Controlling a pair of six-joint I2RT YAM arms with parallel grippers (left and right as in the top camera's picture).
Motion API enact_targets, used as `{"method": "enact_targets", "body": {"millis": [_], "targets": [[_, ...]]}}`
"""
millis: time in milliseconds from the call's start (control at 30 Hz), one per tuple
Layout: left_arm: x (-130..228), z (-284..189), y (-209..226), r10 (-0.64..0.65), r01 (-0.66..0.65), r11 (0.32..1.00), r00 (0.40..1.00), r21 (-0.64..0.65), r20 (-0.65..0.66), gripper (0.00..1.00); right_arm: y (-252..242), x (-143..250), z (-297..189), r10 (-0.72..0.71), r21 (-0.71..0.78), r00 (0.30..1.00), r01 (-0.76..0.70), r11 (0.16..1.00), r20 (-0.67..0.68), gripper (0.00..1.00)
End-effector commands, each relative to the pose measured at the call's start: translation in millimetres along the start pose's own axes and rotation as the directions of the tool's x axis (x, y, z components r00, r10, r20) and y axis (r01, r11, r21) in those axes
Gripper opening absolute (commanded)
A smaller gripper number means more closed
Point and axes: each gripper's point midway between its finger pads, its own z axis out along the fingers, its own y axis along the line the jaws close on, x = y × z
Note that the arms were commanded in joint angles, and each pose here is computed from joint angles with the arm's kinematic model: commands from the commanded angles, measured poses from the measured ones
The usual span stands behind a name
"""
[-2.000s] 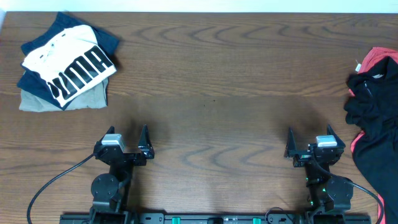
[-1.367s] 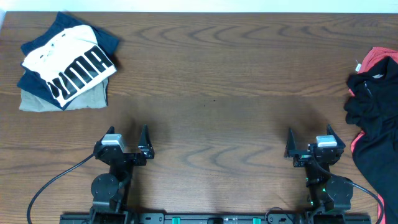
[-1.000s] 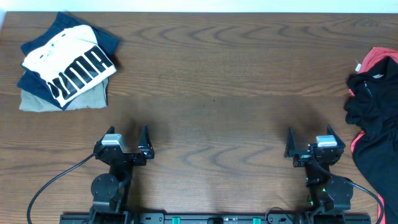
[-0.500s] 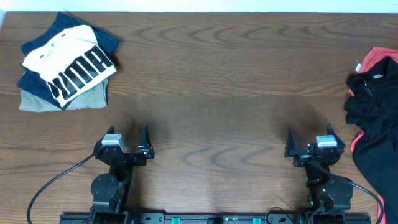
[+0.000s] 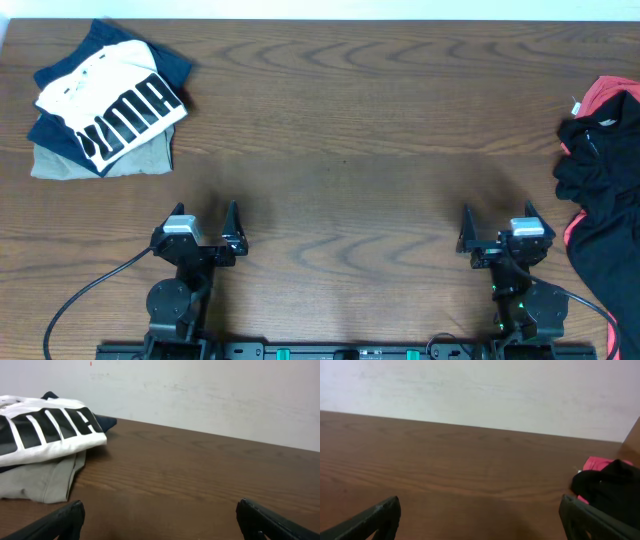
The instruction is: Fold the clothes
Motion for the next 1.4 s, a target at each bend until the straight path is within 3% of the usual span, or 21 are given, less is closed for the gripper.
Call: {"method": "enact_targets", "body": {"millis": [0,133,400,700,933,1167,1233,1367], "targets": [[4.2,-1.2,3.5,0.018,-0.018,1.000,0.999,-0.021,-0.033,0.98,0.1,-1.6,-0.6,0.079,-0.004,0.997,-0.079,0.997,0.004,0.99],[-7.4,-2.1,0.5,-0.036,0.035,0.999,0.998,-0.023,-0.041,0.98,-0.5,-7.1,-1.9,0.078,-0.002,0.997,-0.078,0.997,0.005,0.99],[-18.0,3.3,-2.2,-0.042,0.031,0.998,0.979,-0.063,-0.198,0.98,-2.6,-18.5,-4.5,0.082,0.009,0.993,-0.082,0.997,-0.080,0.99],[-38.8,8.7,-18.0,-0.055,0.026,0.997,0.890,-0.070,-0.452,0.98,-4.1,-42.2,8.5,0.092,0.015,0.954,-0.092,0.996,-0.287,0.99],[-57.7,4.4,-22.5,-0.054,0.004,0.996,0.831,-0.091,-0.554,0.98,-6.7,-50.3,34.8,0.095,0.031,0.853,-0.092,0.995,-0.514,0.99],[-56.7,7.1,-22.3,-0.057,0.000,0.995,0.811,-0.099,-0.583,0.98,-24.1,-17.7,67.5,0.154,0.096,0.632,-0.125,0.988,-0.760,0.99],[-56.0,7.6,-22.0,-0.058,-0.001,0.995,0.809,-0.100,-0.585,0.98,-30.2,-8.5,79.3,0.175,0.113,0.593,-0.140,0.984,-0.786,0.99],[-55.0,8.1,-21.8,-0.059,-0.001,0.995,0.806,-0.101,-0.588,0.98,-68.6,14.0,102.5,0.229,0.227,0.583,-0.078,0.971,-0.779,0.97]]}}
